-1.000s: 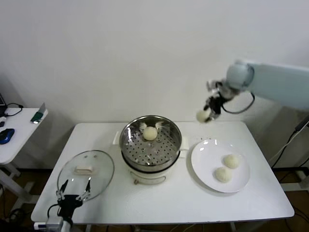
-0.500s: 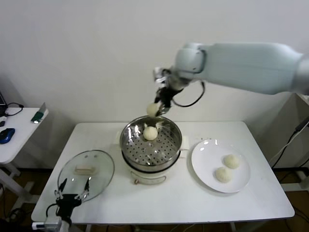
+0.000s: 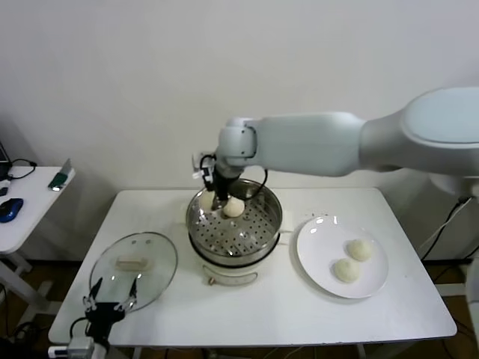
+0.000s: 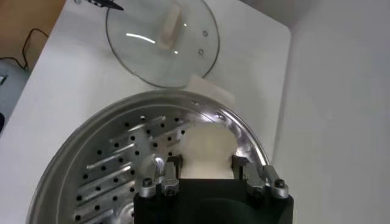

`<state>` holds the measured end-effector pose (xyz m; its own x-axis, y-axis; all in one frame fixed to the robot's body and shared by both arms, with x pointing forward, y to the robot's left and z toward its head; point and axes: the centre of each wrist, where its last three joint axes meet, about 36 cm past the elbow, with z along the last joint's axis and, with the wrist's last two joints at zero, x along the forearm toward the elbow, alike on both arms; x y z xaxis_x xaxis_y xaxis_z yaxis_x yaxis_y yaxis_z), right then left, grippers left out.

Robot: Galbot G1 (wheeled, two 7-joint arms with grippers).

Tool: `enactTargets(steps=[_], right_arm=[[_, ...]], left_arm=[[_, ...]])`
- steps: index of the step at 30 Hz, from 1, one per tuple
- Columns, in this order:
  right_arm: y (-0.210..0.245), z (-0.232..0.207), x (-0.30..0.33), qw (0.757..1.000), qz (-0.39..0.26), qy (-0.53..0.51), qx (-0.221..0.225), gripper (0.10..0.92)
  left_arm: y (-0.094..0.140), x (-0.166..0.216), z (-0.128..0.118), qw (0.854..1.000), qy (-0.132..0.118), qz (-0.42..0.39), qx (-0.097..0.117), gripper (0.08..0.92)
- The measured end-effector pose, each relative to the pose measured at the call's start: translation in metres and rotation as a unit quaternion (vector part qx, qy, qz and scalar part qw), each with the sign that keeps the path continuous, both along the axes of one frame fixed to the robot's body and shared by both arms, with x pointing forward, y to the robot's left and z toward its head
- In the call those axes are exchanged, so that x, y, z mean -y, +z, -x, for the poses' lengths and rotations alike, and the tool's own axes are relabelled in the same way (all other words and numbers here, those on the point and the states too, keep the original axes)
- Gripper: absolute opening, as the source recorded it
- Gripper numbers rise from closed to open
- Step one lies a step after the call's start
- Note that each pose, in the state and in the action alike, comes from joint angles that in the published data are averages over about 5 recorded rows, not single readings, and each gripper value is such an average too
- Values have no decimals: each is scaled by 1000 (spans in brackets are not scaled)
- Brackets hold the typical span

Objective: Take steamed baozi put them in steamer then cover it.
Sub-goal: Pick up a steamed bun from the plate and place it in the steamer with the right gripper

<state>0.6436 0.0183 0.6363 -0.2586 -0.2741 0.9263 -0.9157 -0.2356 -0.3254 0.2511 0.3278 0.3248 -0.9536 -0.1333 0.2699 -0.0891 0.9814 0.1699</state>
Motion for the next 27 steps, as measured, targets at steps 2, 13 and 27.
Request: enactTargets(steps=[2, 13, 27], right_arm=[[-10, 0, -2, 1000, 4, 0, -1, 560], [-48, 2, -11, 1000, 20, 1, -5, 560], [-53, 3, -11, 1000, 22, 14, -1, 744]], left_arm=[[-1, 0, 0, 1000, 0, 0, 0, 823], [-3, 0, -2, 1000, -1, 2, -1, 823], [-2, 1, -4, 1000, -4, 2, 0, 823]])
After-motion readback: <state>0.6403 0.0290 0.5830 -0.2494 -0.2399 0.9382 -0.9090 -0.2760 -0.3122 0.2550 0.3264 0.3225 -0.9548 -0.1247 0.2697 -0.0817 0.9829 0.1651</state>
